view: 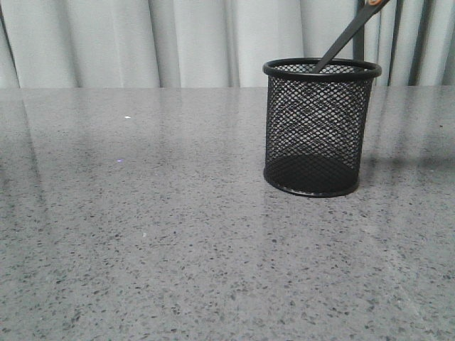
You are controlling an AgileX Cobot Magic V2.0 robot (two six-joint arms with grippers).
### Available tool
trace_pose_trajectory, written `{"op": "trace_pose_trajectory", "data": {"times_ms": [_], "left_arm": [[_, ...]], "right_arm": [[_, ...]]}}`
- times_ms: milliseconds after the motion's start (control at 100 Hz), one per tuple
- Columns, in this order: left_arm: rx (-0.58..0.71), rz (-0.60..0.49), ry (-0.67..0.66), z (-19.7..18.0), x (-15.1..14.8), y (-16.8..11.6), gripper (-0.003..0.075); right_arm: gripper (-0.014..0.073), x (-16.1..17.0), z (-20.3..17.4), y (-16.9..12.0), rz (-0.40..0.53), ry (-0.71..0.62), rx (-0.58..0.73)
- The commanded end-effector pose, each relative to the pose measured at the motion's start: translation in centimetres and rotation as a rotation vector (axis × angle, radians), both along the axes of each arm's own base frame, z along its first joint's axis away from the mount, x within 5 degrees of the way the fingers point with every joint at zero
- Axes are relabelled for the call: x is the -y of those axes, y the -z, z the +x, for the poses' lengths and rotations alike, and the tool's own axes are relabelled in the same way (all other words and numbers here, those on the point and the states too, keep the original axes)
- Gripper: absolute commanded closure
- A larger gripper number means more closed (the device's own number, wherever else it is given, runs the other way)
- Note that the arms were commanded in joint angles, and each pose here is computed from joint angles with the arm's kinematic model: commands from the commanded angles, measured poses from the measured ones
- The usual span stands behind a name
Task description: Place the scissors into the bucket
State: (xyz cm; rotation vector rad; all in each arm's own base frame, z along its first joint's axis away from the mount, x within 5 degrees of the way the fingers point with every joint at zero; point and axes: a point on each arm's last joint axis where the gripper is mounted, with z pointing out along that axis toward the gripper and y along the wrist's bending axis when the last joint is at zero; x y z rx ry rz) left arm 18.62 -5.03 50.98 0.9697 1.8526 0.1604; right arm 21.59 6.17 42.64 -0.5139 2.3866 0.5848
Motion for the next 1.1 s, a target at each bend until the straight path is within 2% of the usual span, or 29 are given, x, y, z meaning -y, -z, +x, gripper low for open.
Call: {"op": "trace_pose_trajectory", "data": {"times_ms": [0, 380, 750, 820, 1010, 1090], "left_arm": [[0.112, -0.059, -0.005, -0.7, -0.1, -1.8, 0.0281], [0.112, -0.059, -0.005, -0.7, -0.1, -1.8, 0.0281], [0.113, -0.059, -0.006, -0.6, 0.0, -1.8, 0.0281], [0.113, -0.059, -0.006, -0.6, 0.0, -1.8, 0.0281], [0.115, -0.06, -0.006, -0.6, 0.0, -1.8, 0.0281], [0.115, -0.06, -0.006, -0.6, 0.0, -1.8, 0.0281]], "right_arm": [[0.0658, -0.4, -0.6, -1.0, 0.023, -0.032, 0.01], [0.0658, -0.8, 1.8, 0.8, 0.015, -0.04, -0.064], [0.0655, -1.2, 1.8, 0.9, 0.004, -0.069, -0.061], [0.0613, -1.2, 1.8, 0.9, 0.004, -0.069, -0.061], [0.0417, -1.2, 1.8, 0.9, 0.004, -0.069, -0.061], [0.0387, -1.2, 1.8, 0.9, 0.005, -0.067, -0.058]]}}
